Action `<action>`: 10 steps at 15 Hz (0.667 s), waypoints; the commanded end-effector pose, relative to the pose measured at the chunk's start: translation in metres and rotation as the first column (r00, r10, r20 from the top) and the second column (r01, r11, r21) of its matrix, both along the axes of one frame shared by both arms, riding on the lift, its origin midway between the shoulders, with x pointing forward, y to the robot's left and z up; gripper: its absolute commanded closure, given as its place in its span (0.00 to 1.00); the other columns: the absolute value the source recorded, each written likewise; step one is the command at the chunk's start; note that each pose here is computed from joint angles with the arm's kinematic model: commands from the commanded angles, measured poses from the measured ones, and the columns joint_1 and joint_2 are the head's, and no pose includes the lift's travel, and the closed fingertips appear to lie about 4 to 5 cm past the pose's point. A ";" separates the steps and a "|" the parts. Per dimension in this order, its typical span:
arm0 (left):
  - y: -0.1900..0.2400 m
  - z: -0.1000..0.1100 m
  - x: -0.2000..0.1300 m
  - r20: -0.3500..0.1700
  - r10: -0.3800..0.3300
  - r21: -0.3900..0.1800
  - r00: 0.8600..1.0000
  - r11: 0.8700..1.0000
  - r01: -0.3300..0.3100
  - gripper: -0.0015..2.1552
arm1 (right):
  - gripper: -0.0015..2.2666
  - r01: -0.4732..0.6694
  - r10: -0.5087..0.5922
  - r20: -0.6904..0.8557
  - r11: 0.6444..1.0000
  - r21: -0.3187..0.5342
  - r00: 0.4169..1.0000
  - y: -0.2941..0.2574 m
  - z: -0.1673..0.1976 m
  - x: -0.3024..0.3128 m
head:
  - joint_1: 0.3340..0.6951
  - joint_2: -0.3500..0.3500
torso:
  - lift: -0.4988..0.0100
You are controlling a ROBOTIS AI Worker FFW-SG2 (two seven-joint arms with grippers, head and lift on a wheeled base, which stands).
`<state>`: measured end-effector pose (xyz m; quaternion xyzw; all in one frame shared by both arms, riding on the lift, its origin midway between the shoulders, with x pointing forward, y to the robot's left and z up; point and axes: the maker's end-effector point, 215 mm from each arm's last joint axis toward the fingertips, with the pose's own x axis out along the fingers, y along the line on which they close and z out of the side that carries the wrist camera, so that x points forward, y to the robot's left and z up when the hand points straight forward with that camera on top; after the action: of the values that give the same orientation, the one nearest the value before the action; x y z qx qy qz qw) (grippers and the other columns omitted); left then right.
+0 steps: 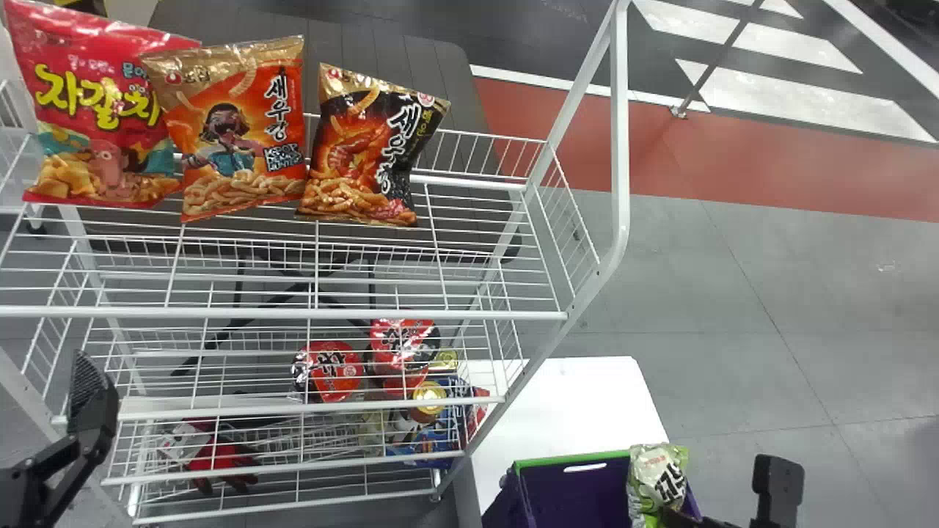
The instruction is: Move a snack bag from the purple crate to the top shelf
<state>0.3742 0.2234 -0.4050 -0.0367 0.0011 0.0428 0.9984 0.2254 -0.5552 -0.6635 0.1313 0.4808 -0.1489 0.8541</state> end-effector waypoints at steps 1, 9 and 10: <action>0.002 -0.002 0.000 -0.002 0.002 0.003 1.000 1.000 -0.002 0.00 | 0.87 -0.001 0.001 0.000 1.000 0.001 1.000 0.001 0.000 0.000 | 1.00 0.00 | 0.99; 0.005 0.000 0.003 0.004 0.008 0.001 1.000 1.000 -0.008 0.00 | 0.87 -0.012 0.012 0.023 1.000 0.014 1.000 0.009 0.000 0.010 | 1.00 0.00 | 0.98; 0.004 -0.001 0.004 0.004 0.008 0.000 1.000 1.000 -0.008 0.00 | 0.87 -0.020 0.019 0.030 1.000 0.013 0.999 0.012 0.001 0.013 | 1.00 0.00 | 0.98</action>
<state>0.3771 0.2276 -0.4056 -0.0362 -0.0008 0.0462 0.9983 0.2341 -0.5469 -0.6634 0.1360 0.4740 -0.1390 0.8588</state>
